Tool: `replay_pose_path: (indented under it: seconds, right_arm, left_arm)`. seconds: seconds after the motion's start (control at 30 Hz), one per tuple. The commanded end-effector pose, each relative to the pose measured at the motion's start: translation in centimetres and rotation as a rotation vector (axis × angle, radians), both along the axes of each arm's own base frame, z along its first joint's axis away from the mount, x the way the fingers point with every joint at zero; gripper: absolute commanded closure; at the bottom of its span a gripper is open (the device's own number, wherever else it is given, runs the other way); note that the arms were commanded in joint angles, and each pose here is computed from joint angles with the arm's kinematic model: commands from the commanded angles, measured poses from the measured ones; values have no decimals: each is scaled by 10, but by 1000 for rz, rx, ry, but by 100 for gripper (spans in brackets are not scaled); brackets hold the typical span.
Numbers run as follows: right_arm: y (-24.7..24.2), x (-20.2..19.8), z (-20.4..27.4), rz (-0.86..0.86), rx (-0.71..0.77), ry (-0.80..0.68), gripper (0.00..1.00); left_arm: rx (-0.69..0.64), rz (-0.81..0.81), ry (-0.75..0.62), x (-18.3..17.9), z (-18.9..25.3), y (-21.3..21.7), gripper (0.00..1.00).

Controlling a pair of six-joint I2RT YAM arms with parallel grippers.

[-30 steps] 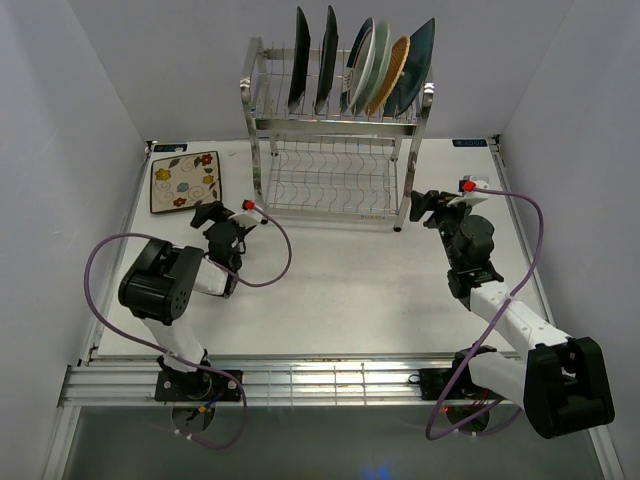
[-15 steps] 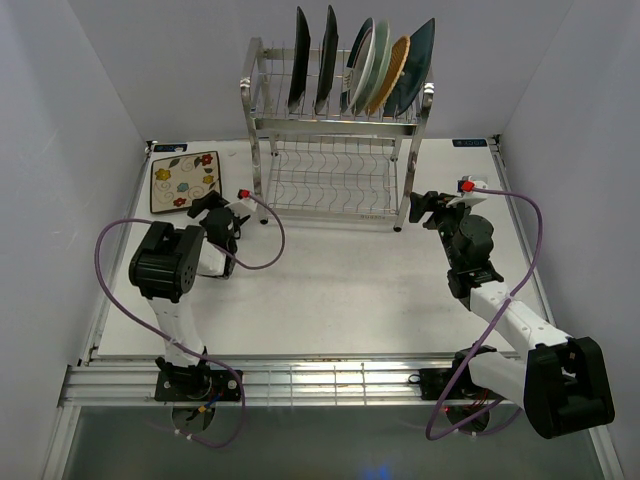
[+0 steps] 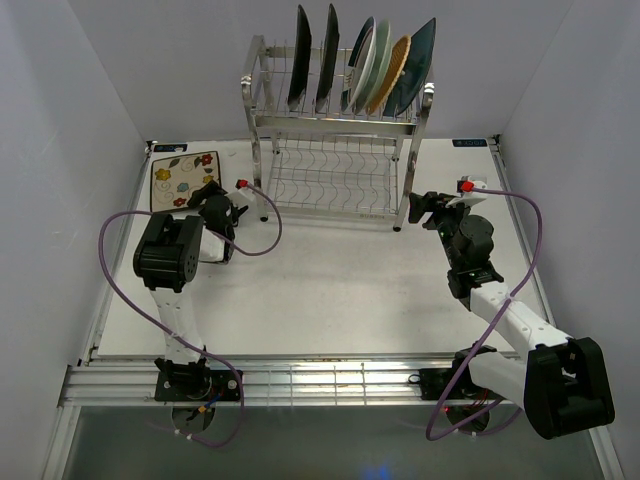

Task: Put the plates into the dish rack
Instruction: Move the plate to the corner of the board.

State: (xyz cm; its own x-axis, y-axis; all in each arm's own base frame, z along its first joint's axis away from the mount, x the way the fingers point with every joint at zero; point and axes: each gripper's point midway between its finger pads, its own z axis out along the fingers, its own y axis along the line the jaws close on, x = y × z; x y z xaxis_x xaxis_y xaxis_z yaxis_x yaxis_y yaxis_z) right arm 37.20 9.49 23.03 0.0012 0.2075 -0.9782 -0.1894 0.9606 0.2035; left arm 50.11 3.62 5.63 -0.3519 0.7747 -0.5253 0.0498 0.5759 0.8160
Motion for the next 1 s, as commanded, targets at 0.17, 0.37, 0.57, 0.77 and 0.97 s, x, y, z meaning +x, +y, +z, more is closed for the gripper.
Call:
replay_pose_path:
  seconds: [0.17, 0.37, 0.57, 0.77, 0.97]
  right_arm:
    - [2, -1, 11, 18, 1, -37, 20]
    - [3, -1, 11, 22, 1, -37, 20]
    - [4, -2, 12, 27, 6, -41, 20]
    - [5, -2, 13, 34, 11, -41, 20]
    - [6, -2, 12, 38, 12, -39, 20]
  left_arm:
    - [-14, -5, 127, -1, -25, 16, 2]
    - [-49, -18, 167, 4, -34, 31, 2]
    - [-4, -22, 193, 8, -42, 35, 24]
    - [-83, -32, 156, 3, -33, 27, 84]
    - [-118, -97, 124, -24, -15, 15, 100]
